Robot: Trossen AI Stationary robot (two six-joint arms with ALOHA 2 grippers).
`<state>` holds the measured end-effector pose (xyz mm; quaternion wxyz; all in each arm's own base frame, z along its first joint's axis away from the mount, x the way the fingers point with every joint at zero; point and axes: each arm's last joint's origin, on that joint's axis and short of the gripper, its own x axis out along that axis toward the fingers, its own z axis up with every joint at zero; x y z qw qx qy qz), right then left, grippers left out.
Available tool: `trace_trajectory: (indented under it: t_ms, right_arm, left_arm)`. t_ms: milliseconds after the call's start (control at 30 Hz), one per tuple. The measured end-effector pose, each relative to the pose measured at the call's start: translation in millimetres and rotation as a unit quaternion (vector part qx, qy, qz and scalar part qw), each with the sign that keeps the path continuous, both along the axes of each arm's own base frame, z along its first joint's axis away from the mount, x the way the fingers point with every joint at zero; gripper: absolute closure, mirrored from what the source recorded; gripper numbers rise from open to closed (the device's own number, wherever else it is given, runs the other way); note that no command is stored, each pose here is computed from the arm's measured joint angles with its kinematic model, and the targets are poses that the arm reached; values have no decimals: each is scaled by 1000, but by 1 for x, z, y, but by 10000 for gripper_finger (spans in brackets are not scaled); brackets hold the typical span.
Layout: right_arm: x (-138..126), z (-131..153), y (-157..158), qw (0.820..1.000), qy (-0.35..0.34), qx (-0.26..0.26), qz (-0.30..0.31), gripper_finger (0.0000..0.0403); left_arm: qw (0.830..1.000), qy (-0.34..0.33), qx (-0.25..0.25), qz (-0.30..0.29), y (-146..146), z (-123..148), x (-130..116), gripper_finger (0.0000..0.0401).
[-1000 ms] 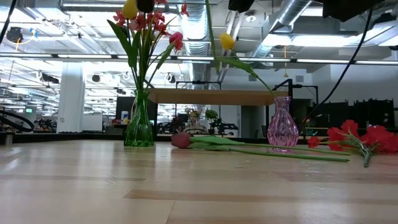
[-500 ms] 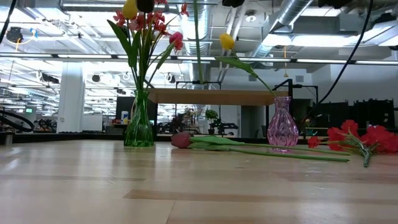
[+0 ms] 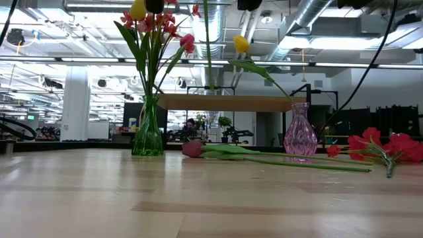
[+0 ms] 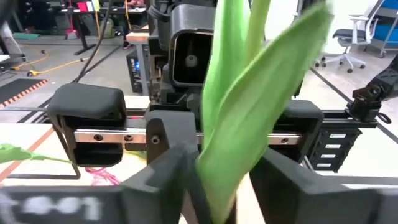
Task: Pick and place flowers into a vace then onto a shelf
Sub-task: Put the light orange tulip into the purple vase
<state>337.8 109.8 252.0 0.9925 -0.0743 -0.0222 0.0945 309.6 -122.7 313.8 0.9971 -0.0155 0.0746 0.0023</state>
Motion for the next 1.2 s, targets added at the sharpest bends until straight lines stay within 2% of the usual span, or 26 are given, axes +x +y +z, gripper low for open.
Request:
trace_trajectory:
  t_ms: [200, 367, 467, 567, 733, 967, 1200]
  right_arm:
    - [-13, 14, -7, 999, 37, 10, -17, 401]
    - [-42, 27, -17, 999, 38, 10, -33, 402]
    - [-69, 22, -27, 998, 9, 26, -55, 402]
    - [-99, 17, -38, 995, -57, 52, -62, 402]
    - [-135, 5, -54, 985, -96, 58, -132, 402]
    - [-153, 9, -71, 972, -85, 36, -214, 403]
    - [-157, 10, -82, 965, -75, 30, -249, 403]
  left_arm:
    - [1000, -1, 4, -2, -2, 2, -3, 180]
    - [1000, 0, 12, -2, -3, 5, -8, 154]
    - [1000, -5, 14, -2, -3, 8, -10, 148]
    - [1000, -5, 15, -3, -3, 9, -11, 146]
    - [1000, -8, 25, 6, -2, 10, -12, 146]
    - [999, -13, 28, 10, 0, 14, -14, 146]
    - [999, -27, 24, 10, 3, 23, -21, 146]
